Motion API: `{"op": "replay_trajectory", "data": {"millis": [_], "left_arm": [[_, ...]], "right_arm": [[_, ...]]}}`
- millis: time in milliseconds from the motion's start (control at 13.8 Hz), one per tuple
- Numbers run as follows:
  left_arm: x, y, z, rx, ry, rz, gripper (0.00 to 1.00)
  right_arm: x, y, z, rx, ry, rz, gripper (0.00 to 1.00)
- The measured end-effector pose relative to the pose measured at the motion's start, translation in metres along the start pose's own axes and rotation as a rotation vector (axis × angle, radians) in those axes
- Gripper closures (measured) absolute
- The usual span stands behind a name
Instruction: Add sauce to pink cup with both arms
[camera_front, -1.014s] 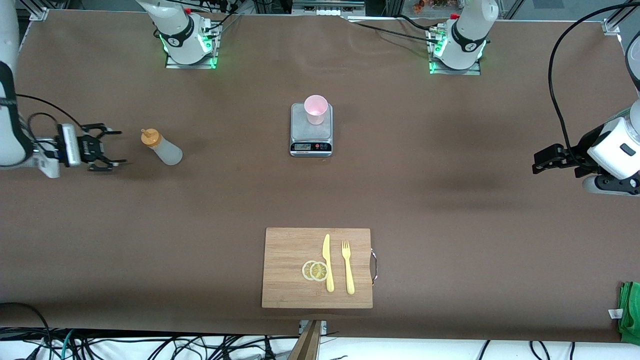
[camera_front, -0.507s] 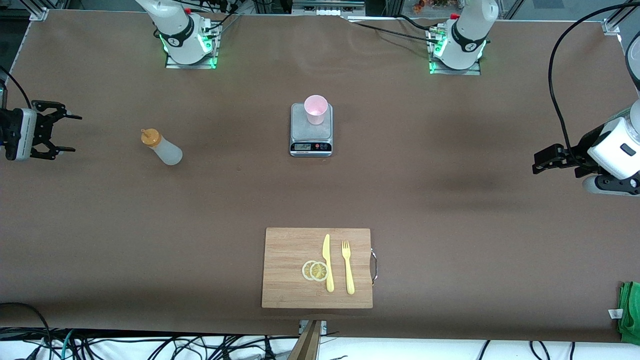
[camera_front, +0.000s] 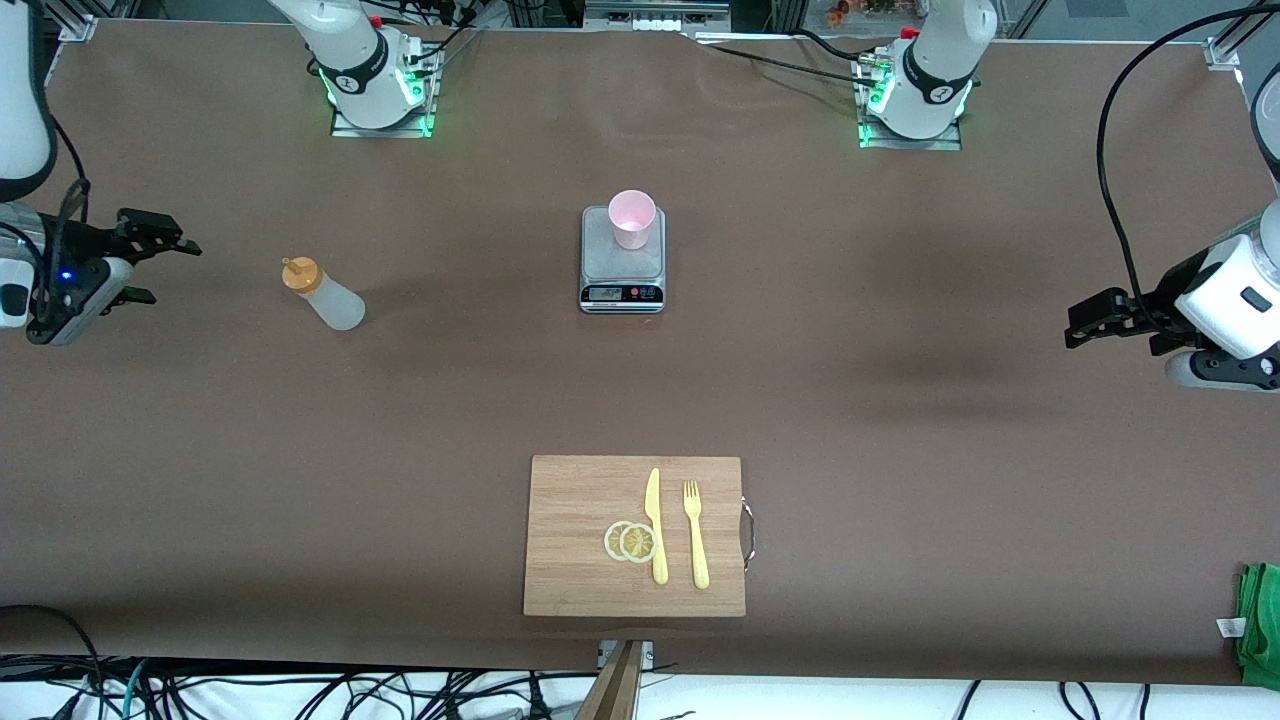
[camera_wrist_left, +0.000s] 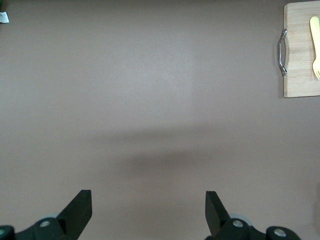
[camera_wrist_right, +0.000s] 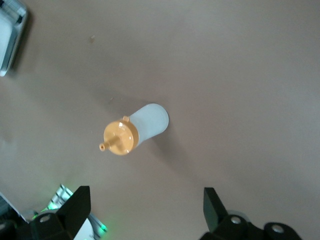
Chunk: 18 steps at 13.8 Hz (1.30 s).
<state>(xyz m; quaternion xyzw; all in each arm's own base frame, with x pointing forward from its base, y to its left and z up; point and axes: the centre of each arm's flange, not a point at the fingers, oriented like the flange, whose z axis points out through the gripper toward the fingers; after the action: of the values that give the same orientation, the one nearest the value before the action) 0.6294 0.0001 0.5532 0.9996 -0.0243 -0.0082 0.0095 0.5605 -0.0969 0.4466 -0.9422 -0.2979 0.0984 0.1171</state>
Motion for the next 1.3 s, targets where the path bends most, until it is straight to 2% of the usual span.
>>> {"op": "replay_trajectory", "data": {"millis": [507, 725, 942, 1304], "left_arm": [[0.0, 0.0, 0.0, 0.0, 0.0, 0.0, 0.0], [0.0, 0.0, 0.0, 0.0, 0.001, 0.0, 0.0], [0.0, 0.0, -0.001, 0.0, 0.001, 0.0, 0.0], [0.0, 0.002, -0.001, 0.0, 0.002, 0.003, 0.0]], "right_arm": [[0.044, -0.056, -0.037, -0.191, 0.009, 0.494, 0.0], [0.048, -0.076, -0.068, -0.216, 0.015, 0.691, 0.0], [0.043, -0.083, -0.099, -0.224, 0.038, 0.741, 0.0], [0.035, -0.086, -0.143, -0.247, 0.12, 0.757, 0.0]]}}
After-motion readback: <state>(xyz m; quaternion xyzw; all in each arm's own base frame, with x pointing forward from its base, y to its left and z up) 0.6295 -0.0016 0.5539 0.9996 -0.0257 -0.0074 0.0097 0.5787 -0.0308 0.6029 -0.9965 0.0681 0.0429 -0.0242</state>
